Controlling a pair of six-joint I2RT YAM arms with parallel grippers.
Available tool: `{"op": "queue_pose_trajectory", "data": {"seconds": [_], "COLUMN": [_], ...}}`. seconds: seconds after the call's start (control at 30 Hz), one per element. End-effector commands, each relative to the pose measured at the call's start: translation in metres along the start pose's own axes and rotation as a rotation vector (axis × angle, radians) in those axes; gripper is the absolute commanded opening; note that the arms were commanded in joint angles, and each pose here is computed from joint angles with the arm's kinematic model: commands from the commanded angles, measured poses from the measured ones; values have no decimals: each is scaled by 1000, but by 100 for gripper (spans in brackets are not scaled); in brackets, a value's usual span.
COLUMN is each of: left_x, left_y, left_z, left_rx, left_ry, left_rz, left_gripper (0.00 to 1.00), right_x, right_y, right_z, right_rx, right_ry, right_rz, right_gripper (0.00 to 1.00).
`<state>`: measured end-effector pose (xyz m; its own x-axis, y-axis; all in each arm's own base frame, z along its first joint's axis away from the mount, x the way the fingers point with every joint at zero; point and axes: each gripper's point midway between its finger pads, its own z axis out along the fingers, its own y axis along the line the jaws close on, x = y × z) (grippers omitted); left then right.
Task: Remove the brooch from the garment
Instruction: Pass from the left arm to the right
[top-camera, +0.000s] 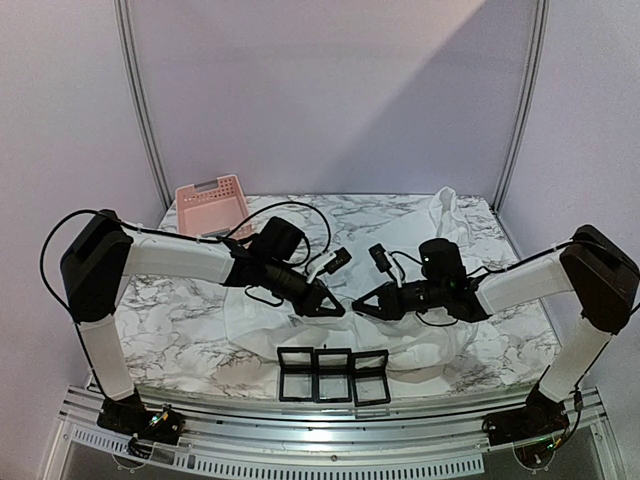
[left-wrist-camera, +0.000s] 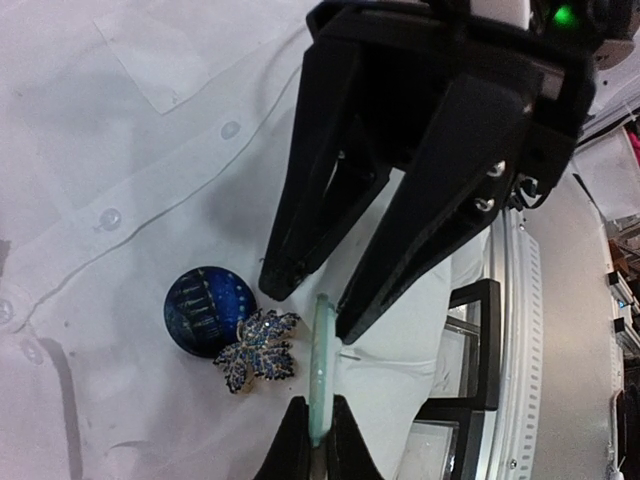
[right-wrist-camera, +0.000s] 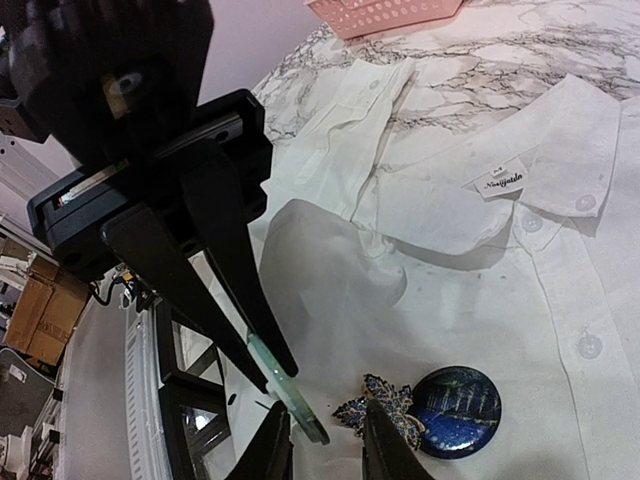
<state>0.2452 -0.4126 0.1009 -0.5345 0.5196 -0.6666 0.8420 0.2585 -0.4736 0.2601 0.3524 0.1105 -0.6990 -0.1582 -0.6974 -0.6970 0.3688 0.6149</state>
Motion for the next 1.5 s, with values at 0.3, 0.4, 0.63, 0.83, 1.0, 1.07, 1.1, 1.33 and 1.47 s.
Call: {"op": "queue_pose_trajectory", "data": {"seconds": [0.3,0.4,0.63,0.83,1.0,1.07,1.1,1.33,1.47], "left_x": [-10,-11,-13,-22,-32,-30,-28,-31,-36], "left_y": [-4,-4,2,12,14,17,19,46,59], "left_z": [-9,-9,-11,-24,-40,-38,-37,-50,-67], "left_rx": [9,9,-33,-133,-164,-166,-172,-315,-404], "left_ry": [-30,-31,-38,-81,-139,-126,-113,-140,-214], "left_rz": [17,18,7,26,43,41,34,-24,-84], "left_gripper": [0,0,17,55,64,65,66,70,72], "right_x": [-4,-3,-7,-12,-11,-11,-12,-19,-20], "right_y": [8,9,5,-7,-11,-10,-11,-24,-26], "right_z": [5,6,2,-9,-14,-15,-16,-24,-25], "right_rx": [-77,-83,-42,72,115,119,126,216,230], "right_ry": [11,14,-14,-59,-56,-59,-61,-116,-125], "right_rz": [-21,-23,-29,-53,-76,-78,-78,-55,-52], "right_gripper": [12,4,0,0,0,0,0,0,0]}}
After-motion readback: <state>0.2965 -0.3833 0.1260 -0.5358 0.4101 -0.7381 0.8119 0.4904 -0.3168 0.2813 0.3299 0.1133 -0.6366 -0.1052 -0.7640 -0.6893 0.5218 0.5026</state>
